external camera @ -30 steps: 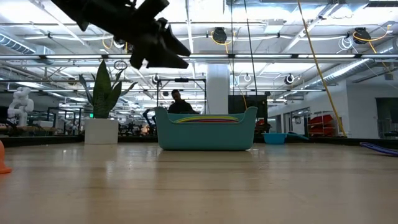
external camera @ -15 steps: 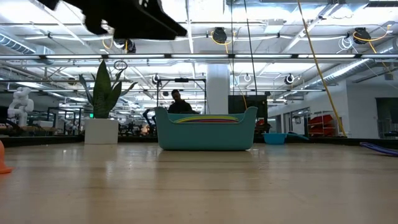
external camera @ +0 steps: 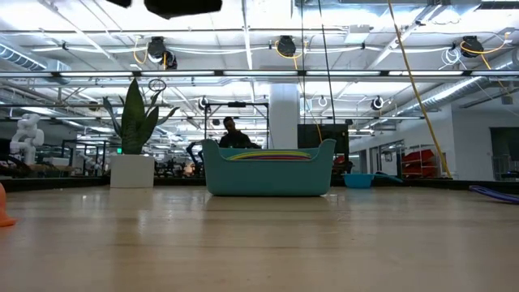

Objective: Nest measuring cups in basket
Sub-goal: Adjust the stack of measuring cups inside the light blue bin

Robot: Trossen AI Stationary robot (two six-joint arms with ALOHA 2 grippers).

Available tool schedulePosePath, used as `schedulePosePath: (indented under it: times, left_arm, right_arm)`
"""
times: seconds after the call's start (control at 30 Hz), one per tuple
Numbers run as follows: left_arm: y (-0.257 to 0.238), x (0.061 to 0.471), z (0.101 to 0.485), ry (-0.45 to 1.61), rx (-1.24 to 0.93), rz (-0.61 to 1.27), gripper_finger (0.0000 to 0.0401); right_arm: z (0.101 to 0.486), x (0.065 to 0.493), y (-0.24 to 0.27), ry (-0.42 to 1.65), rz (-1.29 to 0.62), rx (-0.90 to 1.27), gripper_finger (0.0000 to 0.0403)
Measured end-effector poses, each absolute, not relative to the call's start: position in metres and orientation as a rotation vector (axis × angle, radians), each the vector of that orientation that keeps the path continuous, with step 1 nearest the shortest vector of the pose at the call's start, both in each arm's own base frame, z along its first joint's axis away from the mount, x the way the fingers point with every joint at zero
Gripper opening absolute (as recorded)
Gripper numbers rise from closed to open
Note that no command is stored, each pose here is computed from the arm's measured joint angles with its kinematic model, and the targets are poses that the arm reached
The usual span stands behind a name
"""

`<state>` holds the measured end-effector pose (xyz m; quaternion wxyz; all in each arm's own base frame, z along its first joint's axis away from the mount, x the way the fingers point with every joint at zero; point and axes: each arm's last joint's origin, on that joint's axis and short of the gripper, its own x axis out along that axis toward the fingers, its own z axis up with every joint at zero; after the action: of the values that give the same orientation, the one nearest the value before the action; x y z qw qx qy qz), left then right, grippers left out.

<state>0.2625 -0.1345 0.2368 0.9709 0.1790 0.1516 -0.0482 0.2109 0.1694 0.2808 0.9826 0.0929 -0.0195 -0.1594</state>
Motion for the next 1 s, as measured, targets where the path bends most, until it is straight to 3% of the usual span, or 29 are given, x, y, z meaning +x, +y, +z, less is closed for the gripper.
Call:
schedulePosePath:
  times: [0.5, 0.8, 1.0]
  left_arm:
    - [-0.146, 0.257, 0.249, 0.31, 0.262, 0.104, 0.0335]
    - [-0.102, 0.292, 0.271, 0.498, 0.321, 0.192, 0.0335]
    - [-0.064, 0.308, 0.266, 0.551, 0.219, 0.186, 0.0335]
  right_arm:
    - [0.278, 0.211, 0.174, -0.034, -0.262, 0.237, 0.0075]
    - [0.285, 0.211, 0.167, -0.042, -0.285, 0.164, 0.0075]
    - [0.289, 0.204, 0.158, -0.005, -0.456, -0.006, 0.0075]
